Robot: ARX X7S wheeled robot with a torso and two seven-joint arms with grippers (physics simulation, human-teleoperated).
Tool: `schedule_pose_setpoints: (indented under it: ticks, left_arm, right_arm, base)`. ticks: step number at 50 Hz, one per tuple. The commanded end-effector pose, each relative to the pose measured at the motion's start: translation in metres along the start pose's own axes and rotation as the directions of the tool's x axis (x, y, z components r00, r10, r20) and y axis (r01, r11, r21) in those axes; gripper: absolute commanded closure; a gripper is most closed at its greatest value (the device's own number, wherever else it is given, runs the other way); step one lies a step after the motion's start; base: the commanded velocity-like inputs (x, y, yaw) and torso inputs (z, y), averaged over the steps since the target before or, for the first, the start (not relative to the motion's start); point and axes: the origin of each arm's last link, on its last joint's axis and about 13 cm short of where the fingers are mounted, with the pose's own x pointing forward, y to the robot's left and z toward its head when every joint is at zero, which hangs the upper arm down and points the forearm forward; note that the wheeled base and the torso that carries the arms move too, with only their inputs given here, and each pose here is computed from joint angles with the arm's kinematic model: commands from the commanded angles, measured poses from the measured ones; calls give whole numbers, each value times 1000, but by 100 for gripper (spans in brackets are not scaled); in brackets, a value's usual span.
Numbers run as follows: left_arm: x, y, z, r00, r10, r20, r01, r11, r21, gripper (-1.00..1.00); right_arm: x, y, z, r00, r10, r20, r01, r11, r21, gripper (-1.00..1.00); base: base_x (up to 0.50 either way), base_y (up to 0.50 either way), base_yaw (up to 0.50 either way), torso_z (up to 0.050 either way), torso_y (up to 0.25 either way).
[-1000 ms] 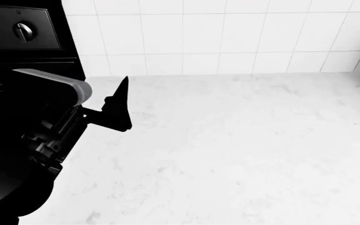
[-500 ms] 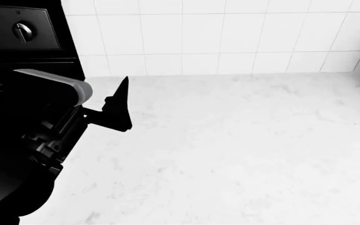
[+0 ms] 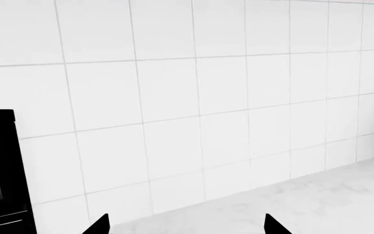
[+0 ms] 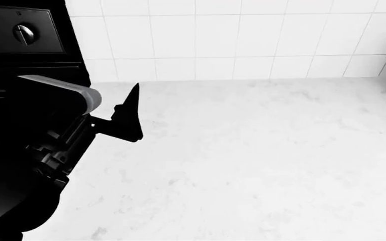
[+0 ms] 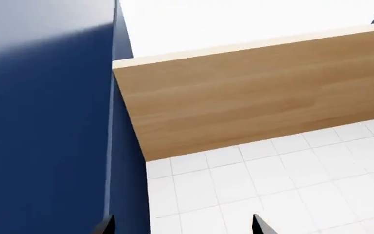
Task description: Pick the lime, brussel sprout from the counter and place them in the cabinet. Then close the cabinet.
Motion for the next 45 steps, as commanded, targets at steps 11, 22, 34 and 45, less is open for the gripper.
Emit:
schedule_pose_setpoints:
  ticks: [11,22,34,45]
  left_arm:
    - [-2,-2,-5,999,-7,-33,7,1000,-6,-100]
    - [-2,-2,-5,999,-7,-31,7,1000,-7,-100]
    - [-2,-2,-6,1000,-8,-30,8,1000,-9,-100]
    - [-1,-3,-7,999,-12,-30,11,1000,-11,-100]
  right_arm:
    - [46,38,8,982,171,86,-179,978,102,-100]
    - [69,59,11,964,250,88,-259,960,110,-100]
    - [93,84,12,943,327,62,-332,938,97,-100]
    - [114,110,15,914,403,37,-405,913,57,-100]
  base:
    - [0,0,0,0,0]
    - [0,0,0,0,0]
    - [0,0,0,0,0]
    - [0,0,1,0,0]
